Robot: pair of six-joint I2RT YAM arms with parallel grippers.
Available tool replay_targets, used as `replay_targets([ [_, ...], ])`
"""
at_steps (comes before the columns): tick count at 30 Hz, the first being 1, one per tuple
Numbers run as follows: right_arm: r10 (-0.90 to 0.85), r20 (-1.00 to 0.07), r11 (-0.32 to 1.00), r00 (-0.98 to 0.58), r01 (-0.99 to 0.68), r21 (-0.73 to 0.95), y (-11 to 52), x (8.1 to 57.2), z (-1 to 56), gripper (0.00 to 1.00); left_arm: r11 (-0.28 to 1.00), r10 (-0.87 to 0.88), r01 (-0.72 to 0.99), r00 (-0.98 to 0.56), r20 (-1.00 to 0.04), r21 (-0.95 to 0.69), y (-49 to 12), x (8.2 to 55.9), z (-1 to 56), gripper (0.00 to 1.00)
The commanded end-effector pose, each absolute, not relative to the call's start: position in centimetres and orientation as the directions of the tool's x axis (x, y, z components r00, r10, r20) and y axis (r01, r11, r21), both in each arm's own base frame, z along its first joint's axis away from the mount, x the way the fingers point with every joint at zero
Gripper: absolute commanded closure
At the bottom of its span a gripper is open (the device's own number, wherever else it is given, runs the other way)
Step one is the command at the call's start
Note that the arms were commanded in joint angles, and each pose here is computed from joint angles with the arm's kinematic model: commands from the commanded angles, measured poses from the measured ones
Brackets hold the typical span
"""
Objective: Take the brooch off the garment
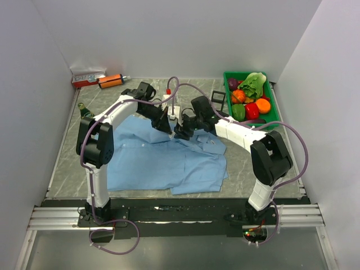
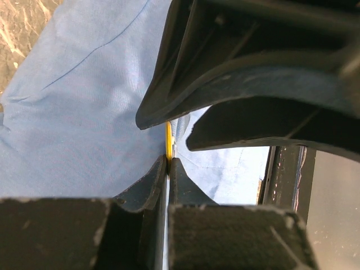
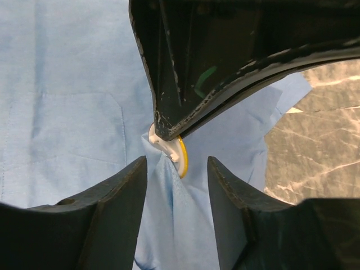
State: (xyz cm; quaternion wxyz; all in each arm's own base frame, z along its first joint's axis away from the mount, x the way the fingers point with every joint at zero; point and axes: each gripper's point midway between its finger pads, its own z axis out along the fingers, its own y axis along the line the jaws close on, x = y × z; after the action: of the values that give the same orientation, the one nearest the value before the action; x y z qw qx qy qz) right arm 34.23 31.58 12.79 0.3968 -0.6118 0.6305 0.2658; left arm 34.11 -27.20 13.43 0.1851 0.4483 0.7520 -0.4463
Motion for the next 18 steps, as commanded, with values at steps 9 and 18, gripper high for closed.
replay_targets([
  [9,-0.525,-0.847,0.087,0.083,-0.985,-0.15,33.1,34.7,14.0,0.57,0.147,0.48,0.858,-0.497,-0.723,-0.492,-27.6,34.1,15.4,0.99],
  [18,-0.521,-0.852,0.066,0.053,-0.993,-0.102,33.6,34.3,14.0,0.57,0.147,0.475,0.857,-0.5,-0.724,-0.495,-27.6,34.4,15.3,0.99],
])
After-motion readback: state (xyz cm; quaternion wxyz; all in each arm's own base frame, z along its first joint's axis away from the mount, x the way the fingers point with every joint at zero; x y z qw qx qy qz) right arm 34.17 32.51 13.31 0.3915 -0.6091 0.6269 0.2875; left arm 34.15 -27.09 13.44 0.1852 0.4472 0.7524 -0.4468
